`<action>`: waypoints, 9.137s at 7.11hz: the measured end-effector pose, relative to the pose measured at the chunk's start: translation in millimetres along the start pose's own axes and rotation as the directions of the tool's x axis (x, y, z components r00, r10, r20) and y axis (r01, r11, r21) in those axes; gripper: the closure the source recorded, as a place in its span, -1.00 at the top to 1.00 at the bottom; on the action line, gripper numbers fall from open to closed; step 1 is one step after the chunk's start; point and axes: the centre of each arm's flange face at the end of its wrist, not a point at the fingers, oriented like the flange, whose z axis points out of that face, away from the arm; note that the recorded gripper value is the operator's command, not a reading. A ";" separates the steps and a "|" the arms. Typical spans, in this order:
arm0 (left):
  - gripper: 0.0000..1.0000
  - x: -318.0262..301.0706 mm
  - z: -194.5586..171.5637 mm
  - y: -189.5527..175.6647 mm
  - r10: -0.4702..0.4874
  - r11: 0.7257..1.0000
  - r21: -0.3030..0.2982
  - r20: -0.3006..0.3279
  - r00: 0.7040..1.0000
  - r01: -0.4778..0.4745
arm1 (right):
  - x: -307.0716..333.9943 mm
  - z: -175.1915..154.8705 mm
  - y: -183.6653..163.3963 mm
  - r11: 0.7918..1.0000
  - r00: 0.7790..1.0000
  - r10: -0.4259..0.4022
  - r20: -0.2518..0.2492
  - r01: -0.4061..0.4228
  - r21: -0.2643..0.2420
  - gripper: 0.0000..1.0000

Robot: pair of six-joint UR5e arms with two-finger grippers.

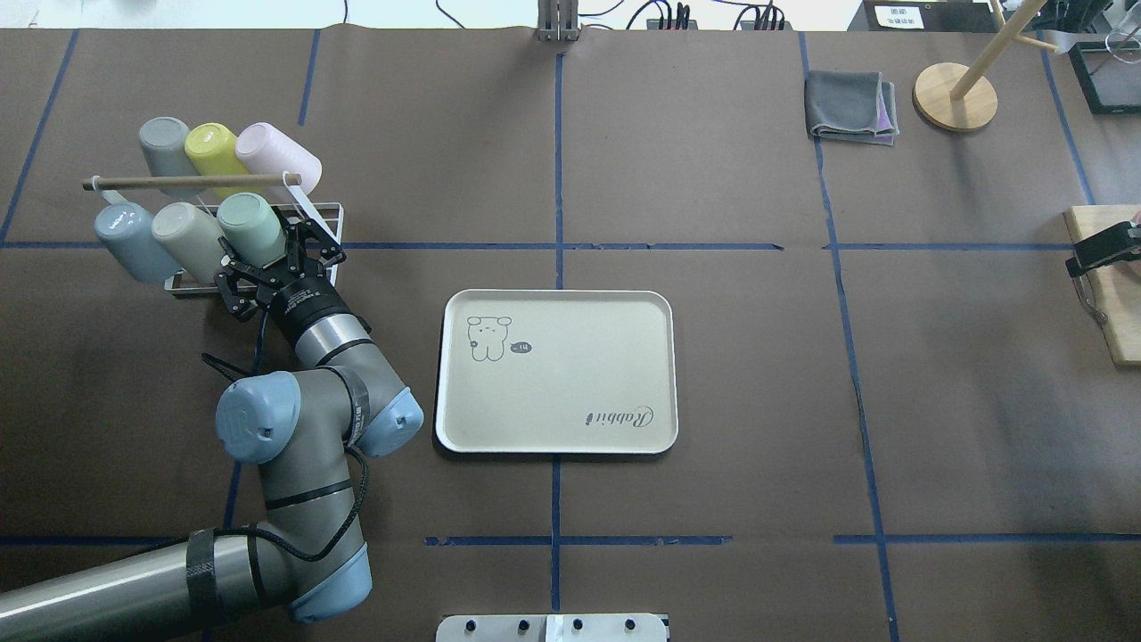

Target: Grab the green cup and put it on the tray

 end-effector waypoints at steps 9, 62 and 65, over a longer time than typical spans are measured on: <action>0.37 -1.8 -11.5 42.2 -0.037 0.999 0.011 0.011 0.999 0.037 | -0.4 -0.4 -0.2 1.000 1.000 0.001 0.000 -0.001 0.001 1.00; 0.99 -75.5 -175.6 10.8 0.022 -0.927 -0.085 -0.985 -0.172 0.365 | 23.0 -4.2 -2.8 0.999 0.999 0.042 -0.010 -0.042 0.009 1.00; 1.00 -86.4 -188.8 56.2 -0.009 -0.933 -0.045 -0.989 -0.148 0.358 | 22.4 -4.5 -3.3 0.999 0.999 0.041 -0.009 -0.041 0.010 1.00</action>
